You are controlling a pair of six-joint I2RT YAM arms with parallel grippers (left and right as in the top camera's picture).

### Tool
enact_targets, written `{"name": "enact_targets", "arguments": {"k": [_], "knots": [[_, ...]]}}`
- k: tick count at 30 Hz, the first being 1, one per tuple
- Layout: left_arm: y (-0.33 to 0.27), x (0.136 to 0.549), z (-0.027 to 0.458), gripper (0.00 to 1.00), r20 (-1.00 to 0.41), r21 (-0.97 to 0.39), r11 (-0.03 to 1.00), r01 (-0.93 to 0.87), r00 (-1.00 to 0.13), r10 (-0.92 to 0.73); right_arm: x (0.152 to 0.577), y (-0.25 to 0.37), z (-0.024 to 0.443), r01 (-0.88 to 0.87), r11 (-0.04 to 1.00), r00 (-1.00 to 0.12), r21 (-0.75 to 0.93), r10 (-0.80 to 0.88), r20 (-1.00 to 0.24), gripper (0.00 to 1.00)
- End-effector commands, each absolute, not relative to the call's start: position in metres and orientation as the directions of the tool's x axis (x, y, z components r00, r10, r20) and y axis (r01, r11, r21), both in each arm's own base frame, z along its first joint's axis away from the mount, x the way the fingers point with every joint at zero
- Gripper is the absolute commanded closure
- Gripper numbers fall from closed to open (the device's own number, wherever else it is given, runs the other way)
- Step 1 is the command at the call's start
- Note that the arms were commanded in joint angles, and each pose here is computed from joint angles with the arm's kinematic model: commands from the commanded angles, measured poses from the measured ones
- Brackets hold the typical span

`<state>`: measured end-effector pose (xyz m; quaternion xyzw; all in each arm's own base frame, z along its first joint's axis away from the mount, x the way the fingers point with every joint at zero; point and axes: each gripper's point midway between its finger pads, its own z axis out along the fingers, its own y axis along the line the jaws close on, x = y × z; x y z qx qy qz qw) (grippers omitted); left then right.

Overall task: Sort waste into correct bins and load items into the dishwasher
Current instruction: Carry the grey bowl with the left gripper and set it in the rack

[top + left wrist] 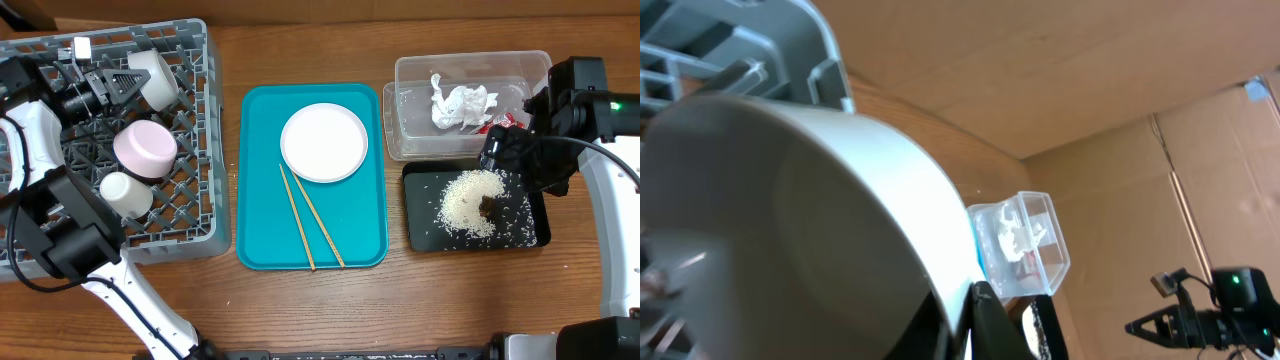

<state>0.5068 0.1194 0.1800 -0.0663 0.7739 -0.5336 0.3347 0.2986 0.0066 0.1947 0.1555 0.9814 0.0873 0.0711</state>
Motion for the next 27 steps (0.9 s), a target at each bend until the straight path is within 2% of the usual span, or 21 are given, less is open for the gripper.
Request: {"name": "enact_targets", "arguments": {"k": [1,2,3,4,6,8,13,16,20,23,27], "knots": [[0.147,0.504,0.152,0.89,-0.405,-0.854,0.505,0.127,-0.771,-0.492,0.302,0.004,0.2,0.293,0.937,-0.937,0.19,0.321,-0.138,0.09],[0.153,0.502,0.148,0.85,-0.394,-0.848,0.52,0.097,-0.772,-0.499,0.302,0.004,0.2,0.293,0.937,-0.937,0.19,0.321,-0.138,0.09],[0.162,0.498,0.141,0.62,-0.376,-0.842,0.537,0.054,-0.772,-0.512,0.302,0.004,0.2,0.293,0.937,-0.937,0.19,0.321,-0.138,0.09],[0.165,0.496,0.14,0.54,-0.371,-0.84,0.541,0.041,-0.771,-0.518,0.302,0.004,0.2,0.293,0.937,-0.937,0.19,0.321,-0.138,0.09],[0.174,0.492,0.139,0.46,-0.362,-0.844,0.536,0.024,-0.763,-0.535,0.302,0.004,0.2,0.293,0.937,-0.937,0.19,0.321,-0.137,0.09],[0.182,0.488,0.14,0.34,-0.356,-0.847,0.531,0.013,-0.756,-0.55,0.302,0.004,0.2,0.294,0.937,-0.937,0.189,0.321,-0.137,0.09],[0.192,0.478,0.159,0.28,-0.352,-0.881,0.472,0.047,-0.731,-0.584,0.302,0.004,0.2,0.294,0.937,-0.937,0.189,0.321,-0.137,0.09],[0.193,0.471,0.179,0.26,-0.397,-0.865,0.494,0.084,-0.718,-0.572,0.302,0.004,0.2,0.294,0.937,-0.937,0.189,0.321,-0.137,0.09],[0.194,0.459,0.199,0.2,-0.45,-0.799,0.6,0.053,-0.715,-0.535,0.301,0.004,0.2,0.294,0.937,-0.937,0.189,0.321,-0.133,0.09],[0.191,0.443,0.212,0.12,-0.447,-0.678,0.73,-0.088,-0.74,-0.504,0.299,0.004,0.2,0.296,0.937,-0.938,0.187,0.321,-0.127,0.08],[0.187,0.424,0.224,0.08,-0.405,-0.533,0.8,-0.275,-0.747,-0.527,0.297,0.004,0.199,0.297,0.937,-0.939,0.185,0.322,-0.12,0.08]]}}
